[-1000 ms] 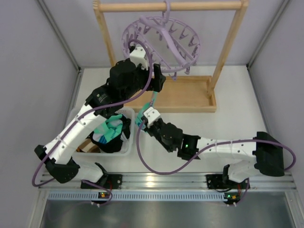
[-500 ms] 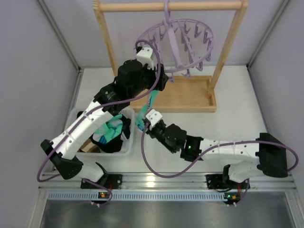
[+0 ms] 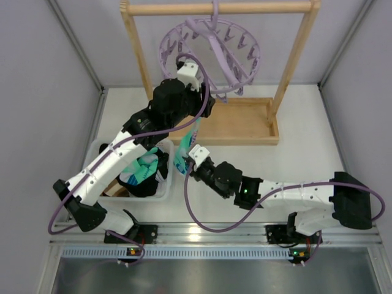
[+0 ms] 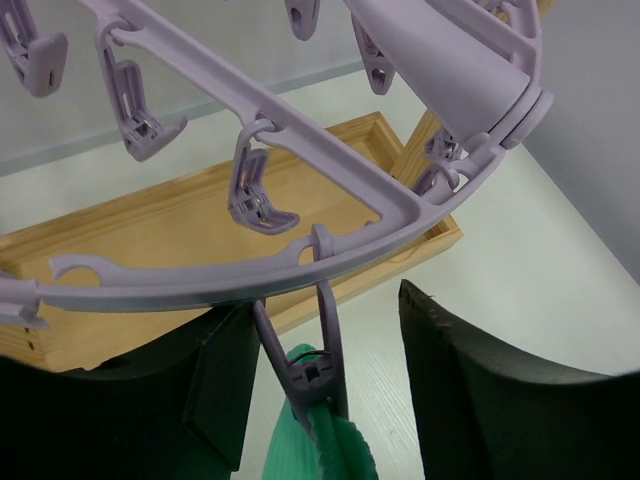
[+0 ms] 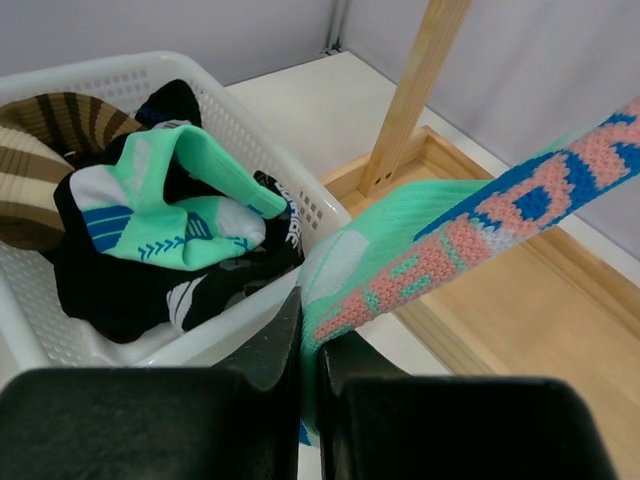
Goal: Remove the socks clipped to the hanger
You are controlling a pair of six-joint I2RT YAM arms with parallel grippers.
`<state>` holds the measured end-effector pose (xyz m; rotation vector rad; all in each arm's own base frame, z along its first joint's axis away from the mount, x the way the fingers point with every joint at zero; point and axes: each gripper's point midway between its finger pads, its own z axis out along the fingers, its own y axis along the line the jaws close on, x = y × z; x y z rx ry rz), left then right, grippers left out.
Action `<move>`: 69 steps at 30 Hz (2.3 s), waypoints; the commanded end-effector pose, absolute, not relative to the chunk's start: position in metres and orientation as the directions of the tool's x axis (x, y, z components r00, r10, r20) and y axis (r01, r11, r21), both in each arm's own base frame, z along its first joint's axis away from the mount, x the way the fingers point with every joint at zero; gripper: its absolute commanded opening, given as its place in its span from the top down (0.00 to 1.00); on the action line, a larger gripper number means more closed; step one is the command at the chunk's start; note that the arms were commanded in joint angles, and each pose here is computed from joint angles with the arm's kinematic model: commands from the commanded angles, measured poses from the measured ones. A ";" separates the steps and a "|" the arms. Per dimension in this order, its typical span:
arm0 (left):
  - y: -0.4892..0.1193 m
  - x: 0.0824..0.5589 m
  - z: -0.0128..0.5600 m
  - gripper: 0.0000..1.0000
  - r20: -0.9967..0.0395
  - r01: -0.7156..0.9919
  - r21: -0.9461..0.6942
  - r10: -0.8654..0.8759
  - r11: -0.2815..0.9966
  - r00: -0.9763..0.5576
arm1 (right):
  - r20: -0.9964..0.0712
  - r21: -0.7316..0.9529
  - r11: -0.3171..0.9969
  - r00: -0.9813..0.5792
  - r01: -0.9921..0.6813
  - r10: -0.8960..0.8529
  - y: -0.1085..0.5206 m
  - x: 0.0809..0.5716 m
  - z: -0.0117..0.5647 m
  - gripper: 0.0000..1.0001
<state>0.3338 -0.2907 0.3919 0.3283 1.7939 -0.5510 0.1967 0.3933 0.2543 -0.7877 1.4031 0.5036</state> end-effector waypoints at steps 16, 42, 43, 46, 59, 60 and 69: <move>-0.294 0.342 0.423 0.97 -0.971 0.501 -0.220 -0.138 0.837 -0.195 | -0.989 -0.146 0.623 0.132 -0.769 -0.069 0.388 0.184 0.264 1.00; -0.074 0.246 0.387 0.02 -0.967 -0.079 -0.219 -0.227 0.973 -0.114 | -0.996 -0.084 0.616 0.082 -0.783 -0.032 0.334 0.229 0.284 1.00; -0.066 0.240 0.391 0.02 -0.965 -0.087 -0.232 -0.241 0.969 -0.100 | -0.995 -0.084 0.598 0.104 -0.797 0.000 0.342 0.228 0.302 1.00; -0.042 0.218 0.396 0.02 -0.966 -0.095 -0.243 -0.250 0.965 -0.069 | -0.991 -0.096 0.537 0.133 -0.838 0.030 0.368 0.227 0.324 1.00; 0.027 0.174 0.391 0.02 -0.938 -0.221 -0.348 -0.337 0.911 0.085 | -0.985 -0.115 0.215 0.084 -0.970 -0.152 0.548 0.211 0.253 1.00; 0.028 0.175 0.389 0.02 -0.938 -0.228 -0.347 -0.337 0.910 0.084 | -0.989 -0.075 0.181 0.050 -0.981 -0.139 0.563 0.205 0.256 1.00; 0.025 0.180 0.378 0.02 -0.928 -0.258 -0.373 -0.363 0.891 0.085 | -0.910 0.286 0.074 -0.294 -0.956 -0.292 0.622 0.177 0.125 1.00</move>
